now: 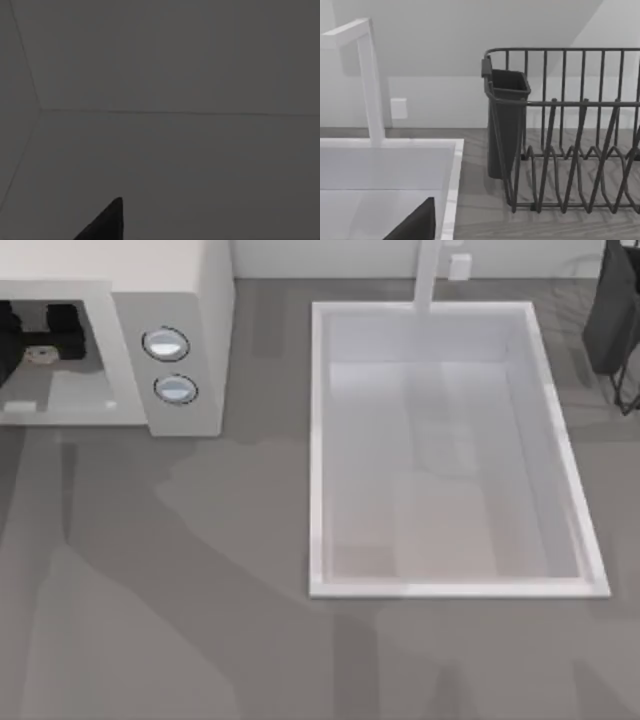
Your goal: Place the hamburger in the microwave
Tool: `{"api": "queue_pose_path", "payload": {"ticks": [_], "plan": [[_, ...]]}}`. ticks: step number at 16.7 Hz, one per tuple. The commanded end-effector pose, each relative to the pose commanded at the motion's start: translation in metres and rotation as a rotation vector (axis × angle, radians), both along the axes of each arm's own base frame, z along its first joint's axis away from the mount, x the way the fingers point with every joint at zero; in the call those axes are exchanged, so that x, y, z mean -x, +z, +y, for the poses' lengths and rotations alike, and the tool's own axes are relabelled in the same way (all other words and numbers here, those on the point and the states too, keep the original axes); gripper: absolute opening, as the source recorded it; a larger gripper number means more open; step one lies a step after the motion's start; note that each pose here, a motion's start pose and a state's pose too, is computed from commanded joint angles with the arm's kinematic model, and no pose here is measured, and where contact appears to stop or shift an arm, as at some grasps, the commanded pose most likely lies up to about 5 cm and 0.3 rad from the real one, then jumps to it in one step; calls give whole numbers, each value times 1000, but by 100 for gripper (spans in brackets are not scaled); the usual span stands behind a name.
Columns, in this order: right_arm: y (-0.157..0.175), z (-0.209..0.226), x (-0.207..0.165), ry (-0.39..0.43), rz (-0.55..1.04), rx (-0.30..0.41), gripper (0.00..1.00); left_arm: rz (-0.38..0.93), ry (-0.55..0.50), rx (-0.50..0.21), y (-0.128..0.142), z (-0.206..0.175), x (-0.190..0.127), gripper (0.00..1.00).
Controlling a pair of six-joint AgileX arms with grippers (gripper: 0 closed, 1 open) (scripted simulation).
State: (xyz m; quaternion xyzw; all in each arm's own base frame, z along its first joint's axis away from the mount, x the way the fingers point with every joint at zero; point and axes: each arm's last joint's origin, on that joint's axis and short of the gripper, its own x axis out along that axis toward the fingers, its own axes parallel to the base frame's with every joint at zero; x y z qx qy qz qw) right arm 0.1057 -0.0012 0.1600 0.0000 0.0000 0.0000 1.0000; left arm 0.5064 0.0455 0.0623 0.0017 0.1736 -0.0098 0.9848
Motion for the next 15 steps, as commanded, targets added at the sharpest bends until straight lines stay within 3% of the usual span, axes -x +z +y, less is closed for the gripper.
{"api": "queue_pose_path", "payload": {"ticks": [3, 4, 9, 15], "plan": [[0, 0, 0, 0, 0, 0, 100, 0, 0, 0, 0, 0, 0, 100], [0, 0, 0, 0, 0, 0, 100, -9, 29, 0, 18, 11, 33, 100], [0, 0, 0, 0, 0, 0, 100, -28, 31, -2, 23, 15, 54, 100], [0, 0, 0, 0, 0, 0, 100, 23, 28, 6, 11, 18, 149, 100]]}}
